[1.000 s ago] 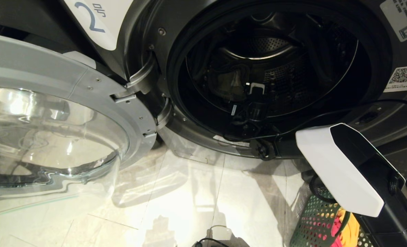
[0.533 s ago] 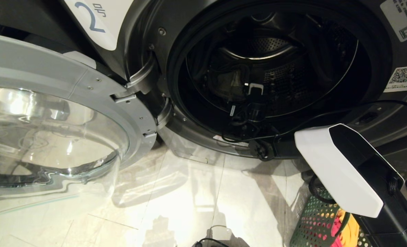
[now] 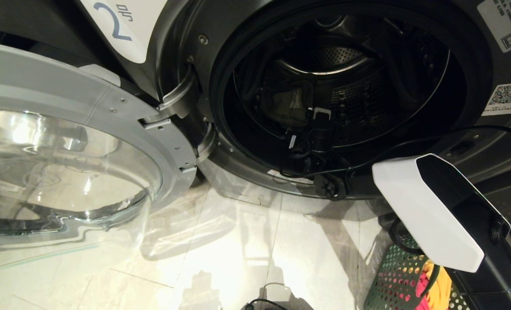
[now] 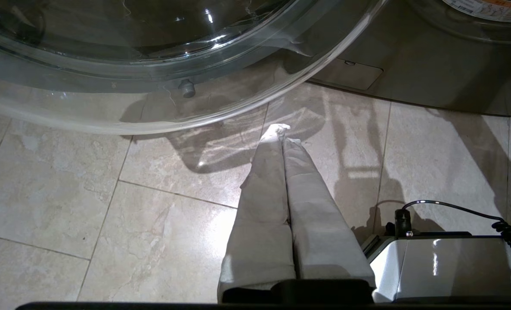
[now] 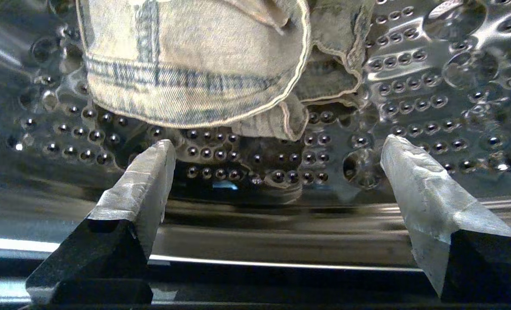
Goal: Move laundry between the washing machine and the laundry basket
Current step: Pick a cloth and place it into the basket
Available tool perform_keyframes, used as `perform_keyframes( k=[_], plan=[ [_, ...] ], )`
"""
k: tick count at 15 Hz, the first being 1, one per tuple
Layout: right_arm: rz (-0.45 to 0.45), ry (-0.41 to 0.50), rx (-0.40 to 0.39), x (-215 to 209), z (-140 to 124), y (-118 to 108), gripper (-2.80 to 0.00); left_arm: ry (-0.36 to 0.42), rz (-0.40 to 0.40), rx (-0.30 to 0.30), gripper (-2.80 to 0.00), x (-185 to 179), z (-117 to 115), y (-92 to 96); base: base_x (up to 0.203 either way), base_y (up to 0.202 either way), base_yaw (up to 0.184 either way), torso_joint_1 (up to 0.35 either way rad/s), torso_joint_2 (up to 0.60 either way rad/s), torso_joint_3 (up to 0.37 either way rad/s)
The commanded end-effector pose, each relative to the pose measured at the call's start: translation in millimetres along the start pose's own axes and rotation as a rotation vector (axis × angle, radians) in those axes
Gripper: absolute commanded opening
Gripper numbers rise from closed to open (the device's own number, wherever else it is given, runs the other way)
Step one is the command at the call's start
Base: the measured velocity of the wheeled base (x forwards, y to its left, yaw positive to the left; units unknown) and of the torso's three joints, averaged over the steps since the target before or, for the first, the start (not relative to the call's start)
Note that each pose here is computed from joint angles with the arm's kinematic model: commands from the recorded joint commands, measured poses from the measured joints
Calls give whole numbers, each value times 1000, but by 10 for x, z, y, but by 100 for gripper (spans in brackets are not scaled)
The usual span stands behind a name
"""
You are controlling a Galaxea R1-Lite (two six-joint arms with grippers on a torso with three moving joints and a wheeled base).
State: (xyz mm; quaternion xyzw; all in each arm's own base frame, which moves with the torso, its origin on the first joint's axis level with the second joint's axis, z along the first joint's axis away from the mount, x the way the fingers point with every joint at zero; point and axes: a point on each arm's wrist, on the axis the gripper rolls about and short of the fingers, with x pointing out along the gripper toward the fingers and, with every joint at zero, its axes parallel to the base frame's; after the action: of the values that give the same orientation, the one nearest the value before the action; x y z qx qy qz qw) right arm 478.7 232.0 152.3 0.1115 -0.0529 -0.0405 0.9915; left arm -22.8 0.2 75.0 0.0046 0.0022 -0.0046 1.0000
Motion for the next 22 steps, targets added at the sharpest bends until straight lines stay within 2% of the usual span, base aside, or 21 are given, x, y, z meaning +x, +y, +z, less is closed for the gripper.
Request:
perform_keyframes(
  k=[1,4,5,8,13,15,22],
  plan=[
    [0,-23,23,-38,203,19,0,2,0,0,-280,1,0,0,0,0,0,0,0,0],
    [-21,27,43,-124,498,7,0,2,0,0,-280,1,0,0,0,0,0,0,0,0],
    [-56,51,29,-147,550,-15,0,2,0,0,-280,1,0,0,0,0,0,0,0,0],
    [-125,34,37,-173,575,-11,0,2,0,0,-280,1,0,0,0,0,0,0,0,0],
    [-107,23,43,-194,618,22,0,2,0,0,-280,1,0,0,0,0,0,0,0,0],
    [-94,-7,62,-208,702,28,0,2,0,0,-280,1,0,0,0,0,0,0,0,0],
    [-46,-2,34,-203,682,48,0,1,0,0,-280,1,0,0,0,0,0,0,0,0]
  ],
)
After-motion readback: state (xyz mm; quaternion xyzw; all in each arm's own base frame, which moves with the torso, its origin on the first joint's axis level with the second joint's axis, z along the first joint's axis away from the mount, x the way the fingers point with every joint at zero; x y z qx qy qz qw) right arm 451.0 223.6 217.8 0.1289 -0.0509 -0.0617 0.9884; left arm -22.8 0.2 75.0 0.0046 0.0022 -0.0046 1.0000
